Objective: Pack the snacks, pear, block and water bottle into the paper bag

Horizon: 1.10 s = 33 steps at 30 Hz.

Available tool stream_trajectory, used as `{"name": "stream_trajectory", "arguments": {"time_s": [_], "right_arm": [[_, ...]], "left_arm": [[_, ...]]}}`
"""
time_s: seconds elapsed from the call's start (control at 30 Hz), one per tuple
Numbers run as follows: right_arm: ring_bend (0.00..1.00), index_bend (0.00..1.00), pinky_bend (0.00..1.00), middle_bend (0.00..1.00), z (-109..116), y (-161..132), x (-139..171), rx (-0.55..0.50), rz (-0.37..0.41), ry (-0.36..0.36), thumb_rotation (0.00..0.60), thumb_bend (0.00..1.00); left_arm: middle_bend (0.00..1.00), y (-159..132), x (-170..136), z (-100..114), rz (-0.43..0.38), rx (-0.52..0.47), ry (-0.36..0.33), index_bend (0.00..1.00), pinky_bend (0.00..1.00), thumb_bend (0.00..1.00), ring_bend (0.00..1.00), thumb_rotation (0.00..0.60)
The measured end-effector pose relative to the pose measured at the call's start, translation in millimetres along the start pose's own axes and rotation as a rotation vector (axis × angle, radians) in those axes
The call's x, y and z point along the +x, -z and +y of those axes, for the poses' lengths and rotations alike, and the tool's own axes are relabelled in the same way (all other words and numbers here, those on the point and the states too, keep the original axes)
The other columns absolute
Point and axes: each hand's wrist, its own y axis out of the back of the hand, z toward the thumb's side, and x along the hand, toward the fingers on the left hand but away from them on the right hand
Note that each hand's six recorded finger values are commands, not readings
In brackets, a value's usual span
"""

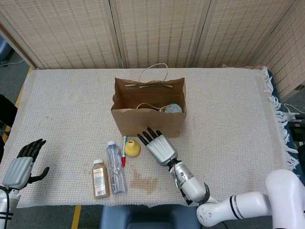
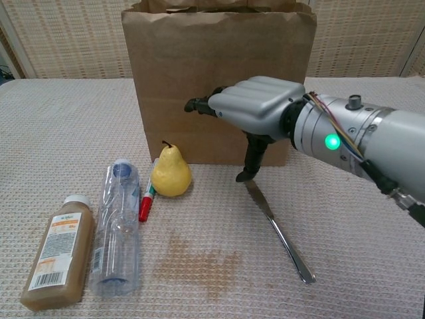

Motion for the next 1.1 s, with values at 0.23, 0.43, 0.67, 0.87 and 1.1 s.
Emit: {"name": "stream_trajectory", "arguments": {"time_s": [0.23, 0.43, 0.67, 0.87, 1.1], "right_arm": [[0.02, 0.0, 0.23, 0.08, 0, 1, 7, 0.001, 0.02, 0.023, 0.6, 0.0], [0.02, 0.0, 0.23, 0.08, -5, 2, 2, -0.004, 0.014, 0.017, 0.6, 0.0], [0.02, 0.0, 0.23, 0.09, -22, -18, -30, -0.016, 0.013, 0.007, 0.6, 0.0], [0.03, 0.03, 0.24, 0.09, -37, -46, -53, -0.039, 0.031, -0.005, 0.6, 0.0], [0.12, 0.16, 0.33, 0.13, -50, -68, -67, -0.039, 0.045, -0.011, 0.6, 0.14]], "left_arm": [[0.0, 1, 1, 0, 0.005, 0.0, 0.001, 0.0, 0.07, 0.34, 0.0, 0.6], [0.0, -3, 1, -2, -0.007, 0.011, 0.005, 0.0, 0.07, 0.34, 0.0, 0.6], [0.0, -3, 2, -2, 0.001, 0.004, 0.005, 0.0, 0.07, 0.34, 0.0, 0.6], [0.0, -2, 2, -1, 0.001, -0.007, 0.005, 0.0, 0.07, 0.34, 0.0, 0.6], [0.0, -1, 3, 0, 0.001, -0.013, 0.005, 0.0, 0.07, 0.34, 0.0, 0.6]]}}
